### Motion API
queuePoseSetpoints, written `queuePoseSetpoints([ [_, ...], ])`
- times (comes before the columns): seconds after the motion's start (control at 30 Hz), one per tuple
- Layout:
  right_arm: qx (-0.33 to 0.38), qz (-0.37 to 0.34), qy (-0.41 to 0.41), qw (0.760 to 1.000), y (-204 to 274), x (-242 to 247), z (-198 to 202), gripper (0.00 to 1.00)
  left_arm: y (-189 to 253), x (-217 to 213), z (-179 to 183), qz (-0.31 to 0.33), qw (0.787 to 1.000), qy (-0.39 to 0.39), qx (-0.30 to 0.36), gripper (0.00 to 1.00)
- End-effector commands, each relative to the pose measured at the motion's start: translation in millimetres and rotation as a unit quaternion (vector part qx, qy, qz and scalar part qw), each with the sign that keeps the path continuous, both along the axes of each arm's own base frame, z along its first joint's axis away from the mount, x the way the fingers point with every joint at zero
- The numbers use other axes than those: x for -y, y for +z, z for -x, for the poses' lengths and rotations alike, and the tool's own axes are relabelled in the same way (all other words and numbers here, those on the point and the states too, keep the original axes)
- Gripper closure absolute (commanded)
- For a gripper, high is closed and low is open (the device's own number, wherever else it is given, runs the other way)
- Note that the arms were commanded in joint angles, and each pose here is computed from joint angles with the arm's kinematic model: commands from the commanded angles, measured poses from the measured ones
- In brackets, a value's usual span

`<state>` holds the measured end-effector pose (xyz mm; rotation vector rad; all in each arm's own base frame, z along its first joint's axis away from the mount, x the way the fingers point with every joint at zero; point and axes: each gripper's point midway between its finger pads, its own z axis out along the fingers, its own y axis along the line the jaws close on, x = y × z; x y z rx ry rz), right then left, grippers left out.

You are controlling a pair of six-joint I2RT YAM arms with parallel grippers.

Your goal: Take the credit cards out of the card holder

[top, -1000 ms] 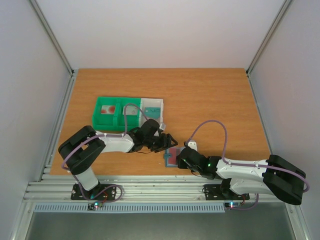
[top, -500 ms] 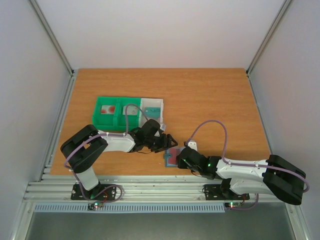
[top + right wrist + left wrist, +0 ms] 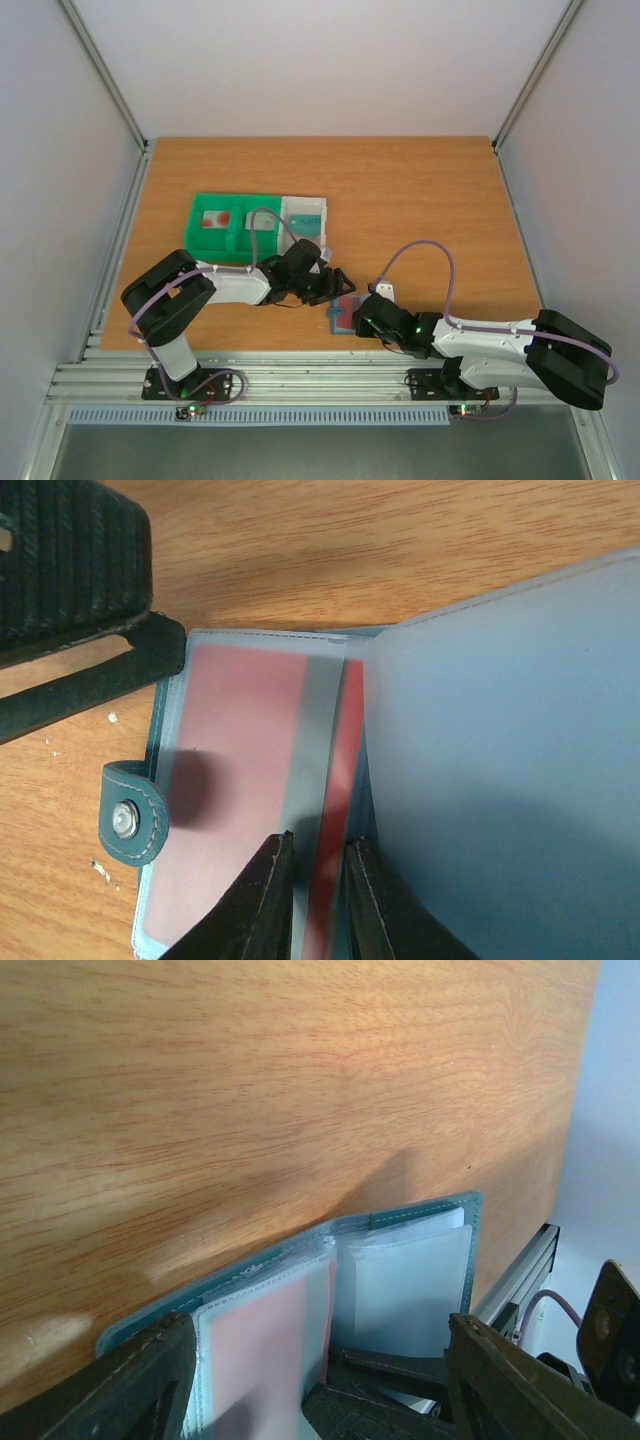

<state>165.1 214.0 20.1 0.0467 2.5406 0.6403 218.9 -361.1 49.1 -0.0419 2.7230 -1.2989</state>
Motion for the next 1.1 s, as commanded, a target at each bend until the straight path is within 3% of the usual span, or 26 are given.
queuePoseSetpoints([
  [0.0, -0.032, 0.046, -0.003, 0.998, -21.3, 18.1, 10.9, 0.82, -6.8, -4.3, 9.5, -0.017, 1.0, -0.002, -0.01, 0.31],
  [0.43, -0.032, 0.049, -0.003, 0.998, -21.5, 17.7, 10.4, 0.82, -5.6, -11.4, 13.8, -0.032, 0.999, -0.002, -0.007, 0.31],
  [1.07, -0.033, 0.051, -0.002, 0.998, -21.8, 17.9, 10.5, 0.82, 18.7, -0.2, 10.1, -0.005, 1.0, -0.01, 0.014, 0.31],
])
